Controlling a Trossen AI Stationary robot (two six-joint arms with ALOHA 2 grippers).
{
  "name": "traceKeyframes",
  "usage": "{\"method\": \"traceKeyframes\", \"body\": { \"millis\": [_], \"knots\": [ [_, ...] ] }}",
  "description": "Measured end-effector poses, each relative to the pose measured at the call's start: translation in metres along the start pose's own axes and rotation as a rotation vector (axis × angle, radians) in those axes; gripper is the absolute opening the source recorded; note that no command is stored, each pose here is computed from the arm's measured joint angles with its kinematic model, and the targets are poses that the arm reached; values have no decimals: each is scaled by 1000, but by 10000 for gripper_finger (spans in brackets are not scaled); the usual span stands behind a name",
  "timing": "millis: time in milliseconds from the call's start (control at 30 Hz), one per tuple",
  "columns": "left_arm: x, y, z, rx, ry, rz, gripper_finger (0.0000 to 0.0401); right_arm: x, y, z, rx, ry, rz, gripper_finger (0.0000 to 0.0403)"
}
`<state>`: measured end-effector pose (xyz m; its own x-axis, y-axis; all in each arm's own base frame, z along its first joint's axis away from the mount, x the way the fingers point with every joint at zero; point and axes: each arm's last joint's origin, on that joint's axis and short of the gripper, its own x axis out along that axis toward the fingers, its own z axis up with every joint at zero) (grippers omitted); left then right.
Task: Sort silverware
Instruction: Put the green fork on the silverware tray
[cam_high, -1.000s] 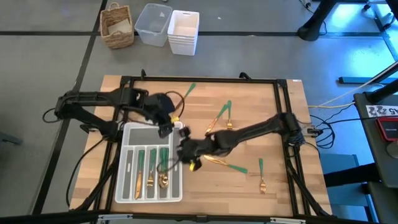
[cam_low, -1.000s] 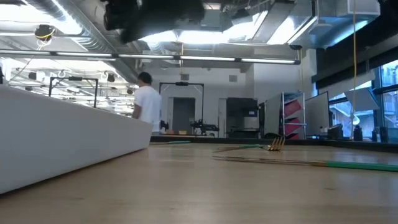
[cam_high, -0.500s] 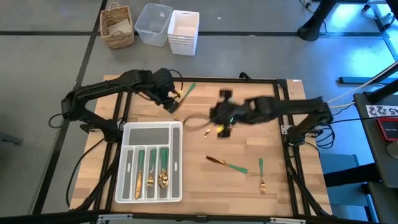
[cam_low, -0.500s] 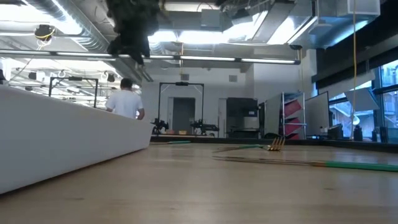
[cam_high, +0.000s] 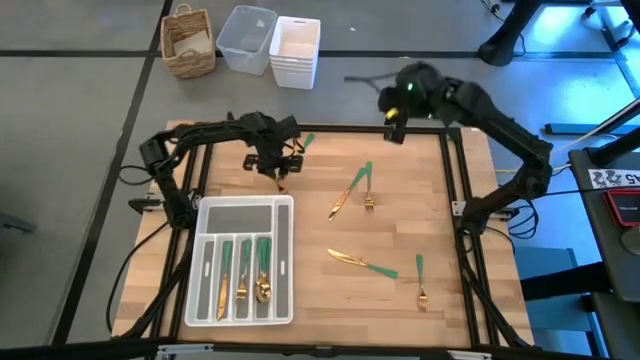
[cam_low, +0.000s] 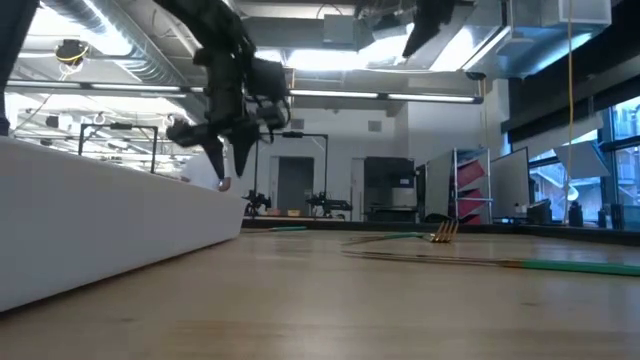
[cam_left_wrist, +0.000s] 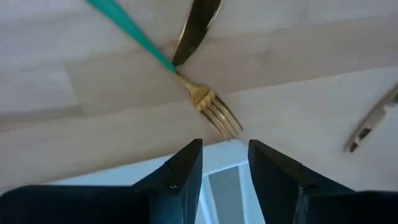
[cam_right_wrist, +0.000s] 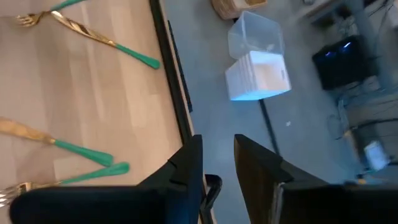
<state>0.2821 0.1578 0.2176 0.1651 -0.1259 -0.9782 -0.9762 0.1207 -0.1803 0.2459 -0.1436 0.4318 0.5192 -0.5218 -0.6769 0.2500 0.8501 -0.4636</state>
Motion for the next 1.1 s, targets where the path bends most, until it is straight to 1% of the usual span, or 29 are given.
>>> {"method": "traceKeyframes", "body": {
  "millis": [133, 233, 467, 633, 933, 1100],
  "knots": [
    [18, -2, 5, -49, 40, 45, 122, 12, -29, -14, 72, -13, 25, 95],
    [28, -1, 10, -82, 44, 79, 122, 16, -46, -24, 106, -20, 26, 95],
    [44, 4, 23, -152, 39, 136, 122, 27, -69, -40, 156, 18, -1, 95],
    [52, 6, 29, -166, 39, 145, 122, 35, -77, -47, 154, 43, -1, 95],
    [74, 8, 40, -178, 59, 168, 121, 45, -76, -46, 95, 42, 37, 95],
    [76, 8, 41, -150, 64, 165, 100, 45, -75, -46, 82, 22, 62, 95]
  ]
}}
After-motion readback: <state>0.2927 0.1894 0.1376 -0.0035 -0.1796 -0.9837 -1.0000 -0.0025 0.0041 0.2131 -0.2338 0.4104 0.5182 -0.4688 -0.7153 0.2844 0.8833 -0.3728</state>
